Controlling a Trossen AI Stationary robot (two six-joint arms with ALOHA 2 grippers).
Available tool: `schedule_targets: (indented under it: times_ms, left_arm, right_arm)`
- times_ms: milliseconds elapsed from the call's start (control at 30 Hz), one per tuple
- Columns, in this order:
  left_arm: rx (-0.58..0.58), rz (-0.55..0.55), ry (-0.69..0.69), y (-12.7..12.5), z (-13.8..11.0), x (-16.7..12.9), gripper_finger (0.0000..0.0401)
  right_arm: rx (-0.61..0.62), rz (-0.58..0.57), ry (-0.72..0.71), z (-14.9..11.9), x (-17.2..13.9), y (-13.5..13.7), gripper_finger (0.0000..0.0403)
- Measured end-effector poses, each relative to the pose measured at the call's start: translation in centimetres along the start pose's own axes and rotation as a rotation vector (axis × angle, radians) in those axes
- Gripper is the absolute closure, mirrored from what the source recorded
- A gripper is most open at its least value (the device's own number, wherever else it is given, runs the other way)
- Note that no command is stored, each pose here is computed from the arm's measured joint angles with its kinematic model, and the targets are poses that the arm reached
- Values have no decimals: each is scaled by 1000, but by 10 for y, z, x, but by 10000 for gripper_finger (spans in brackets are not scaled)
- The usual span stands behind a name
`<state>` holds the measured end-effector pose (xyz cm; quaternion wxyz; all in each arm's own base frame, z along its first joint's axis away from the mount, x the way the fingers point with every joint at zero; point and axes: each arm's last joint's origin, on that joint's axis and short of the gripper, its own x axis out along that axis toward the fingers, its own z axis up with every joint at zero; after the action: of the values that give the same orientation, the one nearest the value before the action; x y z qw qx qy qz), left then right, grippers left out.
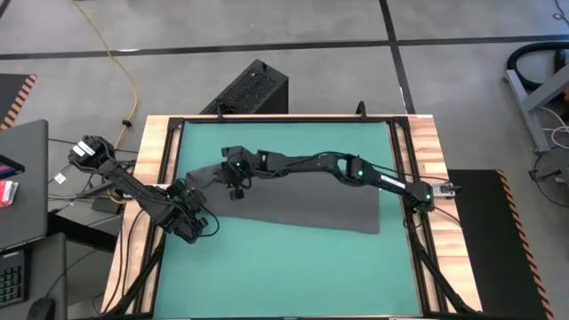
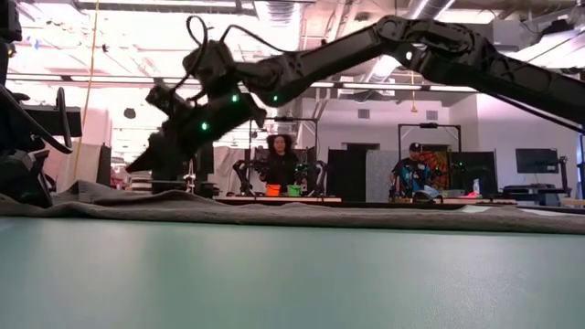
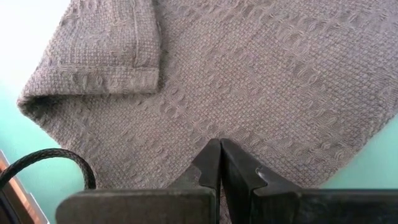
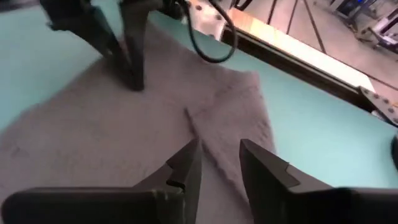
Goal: Roll towel
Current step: Roll the gray towel
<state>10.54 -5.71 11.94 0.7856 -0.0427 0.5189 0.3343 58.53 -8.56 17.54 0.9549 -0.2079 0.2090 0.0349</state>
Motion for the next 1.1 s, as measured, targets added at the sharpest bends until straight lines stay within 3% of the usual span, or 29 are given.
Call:
schedule_targets:
  times_ms: [200,400,600,800,1000,1100]
  left_arm:
    - [-15,-6,-4,-1,0,0,401]
    - [-3,-78,-103,-15,17,-14,401]
    - [60,52,-148,-8,42,-47,401]
    - [17,147,-164,3,34,-39,401]
    - [-70,82,-256,12,24,-22,401]
    - [-126,57,-296,23,23,-21,401]
  right_arm:
    - [-7,3,-44,7,-3,-3,303]
    - [50,44,46,1,-5,0,327]
    - [88,96,110,9,-17,1,340]
    - [113,279,152,19,-21,34,359]
    - [49,392,252,20,-21,75,391]
    - [34,401,270,16,-20,81,395]
